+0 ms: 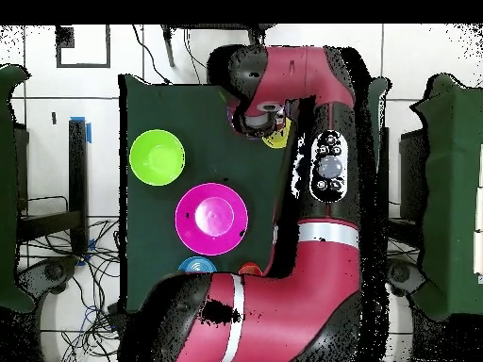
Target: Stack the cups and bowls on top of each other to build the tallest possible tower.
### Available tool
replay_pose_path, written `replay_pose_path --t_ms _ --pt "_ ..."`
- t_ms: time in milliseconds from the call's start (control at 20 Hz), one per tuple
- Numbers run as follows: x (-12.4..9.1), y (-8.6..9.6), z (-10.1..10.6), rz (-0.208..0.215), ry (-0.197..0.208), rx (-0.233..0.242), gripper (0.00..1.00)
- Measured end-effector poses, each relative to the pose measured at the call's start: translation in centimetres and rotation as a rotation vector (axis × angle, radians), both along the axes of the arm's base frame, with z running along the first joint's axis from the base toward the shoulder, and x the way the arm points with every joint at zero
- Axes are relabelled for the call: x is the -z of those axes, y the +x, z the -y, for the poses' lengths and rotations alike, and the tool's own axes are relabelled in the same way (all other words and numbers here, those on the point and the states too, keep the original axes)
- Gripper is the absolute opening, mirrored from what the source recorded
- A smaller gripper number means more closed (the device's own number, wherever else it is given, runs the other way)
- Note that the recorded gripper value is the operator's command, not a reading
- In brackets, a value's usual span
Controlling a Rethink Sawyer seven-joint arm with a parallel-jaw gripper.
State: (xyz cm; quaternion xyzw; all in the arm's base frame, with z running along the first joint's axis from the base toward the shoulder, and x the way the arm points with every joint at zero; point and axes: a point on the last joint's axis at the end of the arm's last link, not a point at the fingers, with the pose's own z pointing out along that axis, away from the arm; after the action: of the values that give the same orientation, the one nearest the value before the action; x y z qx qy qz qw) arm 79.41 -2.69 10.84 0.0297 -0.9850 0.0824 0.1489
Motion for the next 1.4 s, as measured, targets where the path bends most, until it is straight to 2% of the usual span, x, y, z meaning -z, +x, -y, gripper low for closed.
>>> replay_pose_path --t_ms 350,600,1000,1150,1400 --pt "0.9 0.7 0.3 0.024 -0.001 0.002 0.00" --pt "2.4 1.2 0.5 0.050 0.001 0.000 0.00" --pt "4.2 1.3 0.6 0.048 0.003 0.004 0.00" --pt "4.4 1.3 0.6 0.044 0.004 0.003 0.00" --pt "4.3 1.5 0.6 0.061 0.005 0.001 0.00"
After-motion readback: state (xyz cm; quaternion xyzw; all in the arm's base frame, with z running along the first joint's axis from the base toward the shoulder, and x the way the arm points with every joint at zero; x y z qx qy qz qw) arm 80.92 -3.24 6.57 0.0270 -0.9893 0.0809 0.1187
